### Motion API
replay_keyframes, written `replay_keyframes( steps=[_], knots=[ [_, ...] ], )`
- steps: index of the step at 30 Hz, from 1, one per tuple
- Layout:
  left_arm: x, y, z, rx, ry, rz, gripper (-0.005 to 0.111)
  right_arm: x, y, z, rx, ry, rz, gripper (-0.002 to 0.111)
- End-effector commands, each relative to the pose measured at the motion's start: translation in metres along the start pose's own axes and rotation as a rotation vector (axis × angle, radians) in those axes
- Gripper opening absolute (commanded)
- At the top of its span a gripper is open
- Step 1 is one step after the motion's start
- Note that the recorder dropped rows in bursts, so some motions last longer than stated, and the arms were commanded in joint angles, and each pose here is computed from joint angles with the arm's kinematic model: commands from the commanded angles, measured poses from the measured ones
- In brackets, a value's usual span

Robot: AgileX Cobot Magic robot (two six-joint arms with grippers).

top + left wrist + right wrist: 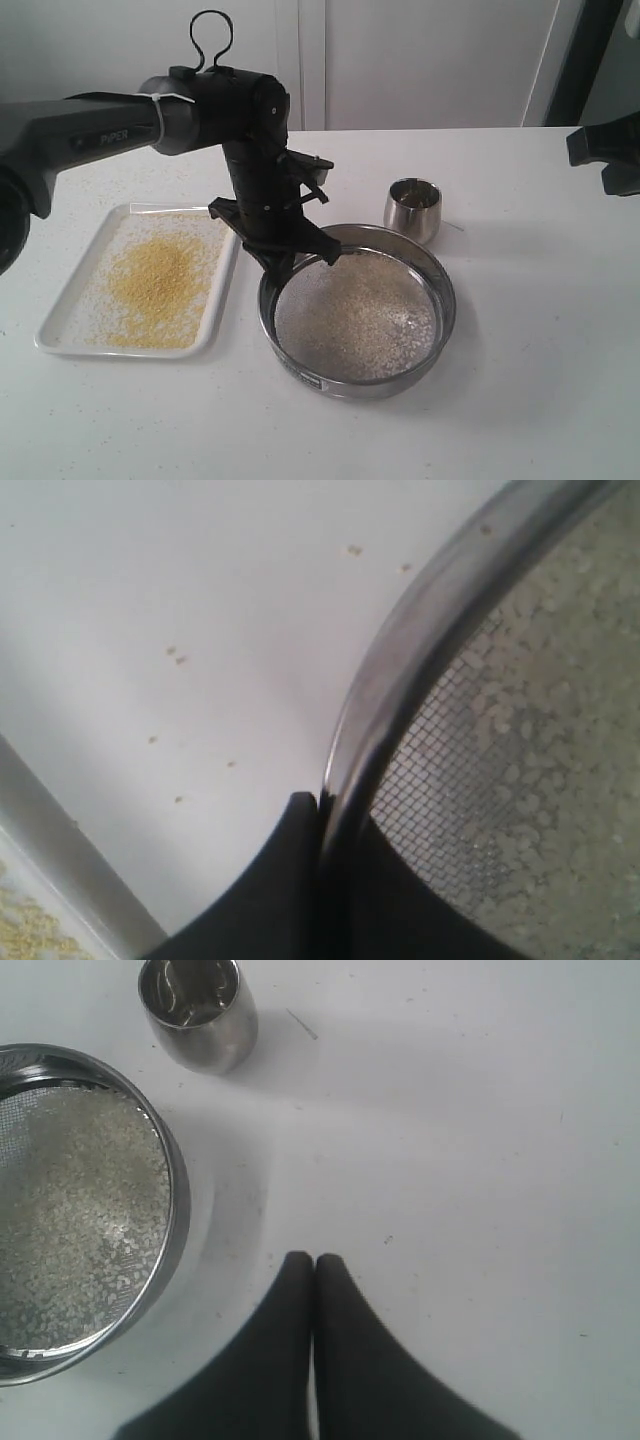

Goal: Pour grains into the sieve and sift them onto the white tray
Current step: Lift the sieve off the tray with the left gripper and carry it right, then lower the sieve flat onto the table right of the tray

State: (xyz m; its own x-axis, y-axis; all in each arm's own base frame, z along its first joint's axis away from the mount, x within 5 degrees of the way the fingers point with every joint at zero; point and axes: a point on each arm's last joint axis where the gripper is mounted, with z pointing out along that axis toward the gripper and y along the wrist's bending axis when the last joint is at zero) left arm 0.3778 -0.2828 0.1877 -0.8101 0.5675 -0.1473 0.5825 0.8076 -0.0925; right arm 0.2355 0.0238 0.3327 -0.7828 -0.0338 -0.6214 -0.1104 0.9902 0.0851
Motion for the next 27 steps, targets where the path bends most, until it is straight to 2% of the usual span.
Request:
replay_keyframes(
  steps=[1,27],
  knots=[
    [-0.0007,-0.0046,0.0087,0.029,0.017,-0.017,0.0,0.0002,-0.0013,-0.001,0.005,-0.01,0.001,0.0],
    [-0.003,-0.004,0.0141,0.028,0.002,-0.017,0.0,0.0,-0.0013,-0.001,0.005,-0.012,0.001,0.0]
  ],
)
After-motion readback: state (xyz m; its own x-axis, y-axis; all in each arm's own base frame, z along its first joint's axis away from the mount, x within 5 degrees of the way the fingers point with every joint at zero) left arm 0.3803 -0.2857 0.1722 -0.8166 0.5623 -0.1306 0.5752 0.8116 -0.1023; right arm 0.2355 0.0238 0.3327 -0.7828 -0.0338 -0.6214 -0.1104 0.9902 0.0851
